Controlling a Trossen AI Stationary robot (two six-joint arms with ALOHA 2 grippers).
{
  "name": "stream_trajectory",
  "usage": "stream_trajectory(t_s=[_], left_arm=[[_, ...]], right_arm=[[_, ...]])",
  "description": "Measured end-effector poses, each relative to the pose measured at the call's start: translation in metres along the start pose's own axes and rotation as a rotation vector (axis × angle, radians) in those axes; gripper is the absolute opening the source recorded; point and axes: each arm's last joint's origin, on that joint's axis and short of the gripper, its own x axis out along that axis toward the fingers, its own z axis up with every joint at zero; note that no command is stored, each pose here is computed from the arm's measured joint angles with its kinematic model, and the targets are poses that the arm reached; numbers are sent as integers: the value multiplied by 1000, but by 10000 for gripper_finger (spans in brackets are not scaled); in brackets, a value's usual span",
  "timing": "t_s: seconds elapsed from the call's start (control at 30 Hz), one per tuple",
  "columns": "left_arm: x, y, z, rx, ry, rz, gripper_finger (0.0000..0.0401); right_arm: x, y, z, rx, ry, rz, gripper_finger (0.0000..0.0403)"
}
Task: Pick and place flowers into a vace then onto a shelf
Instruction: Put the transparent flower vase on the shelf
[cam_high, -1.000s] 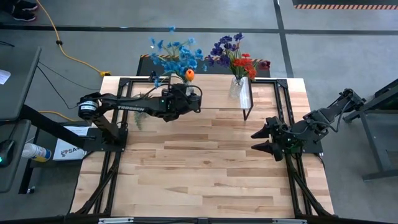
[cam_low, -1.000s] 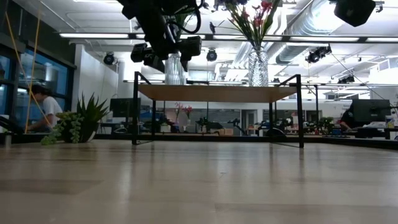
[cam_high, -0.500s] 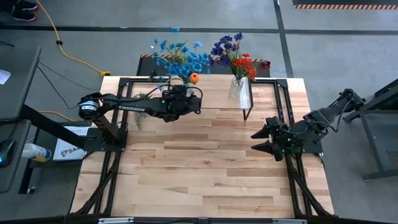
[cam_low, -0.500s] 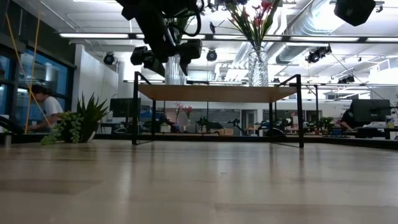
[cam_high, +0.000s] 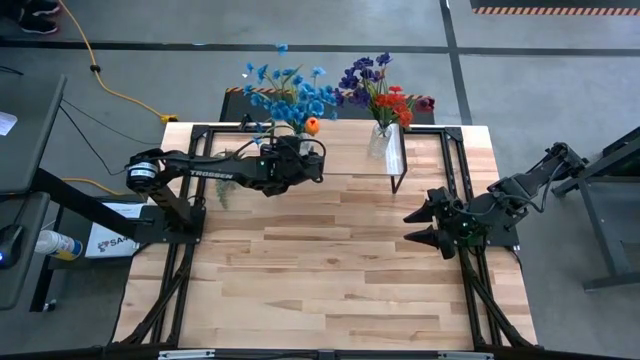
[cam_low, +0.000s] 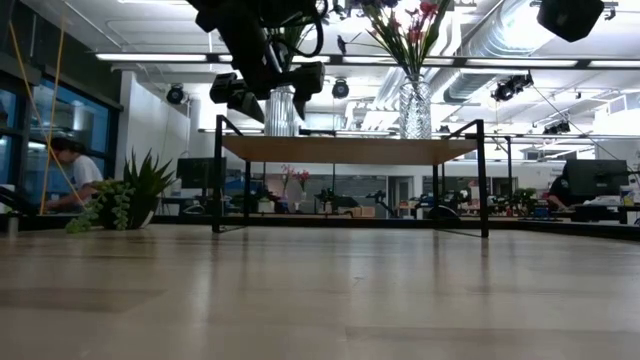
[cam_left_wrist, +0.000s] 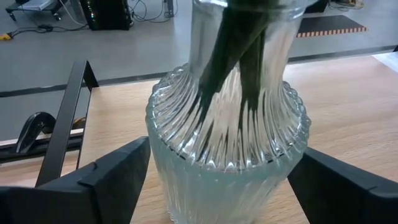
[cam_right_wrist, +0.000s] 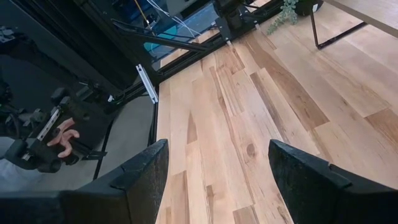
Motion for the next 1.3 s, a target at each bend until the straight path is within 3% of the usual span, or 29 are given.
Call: stream_trajectory(t_s=[1.3], left_arm=[[0,0,1,-3,-21,17,383]], right_arm=[[0,0,0,0,0,0,266]])
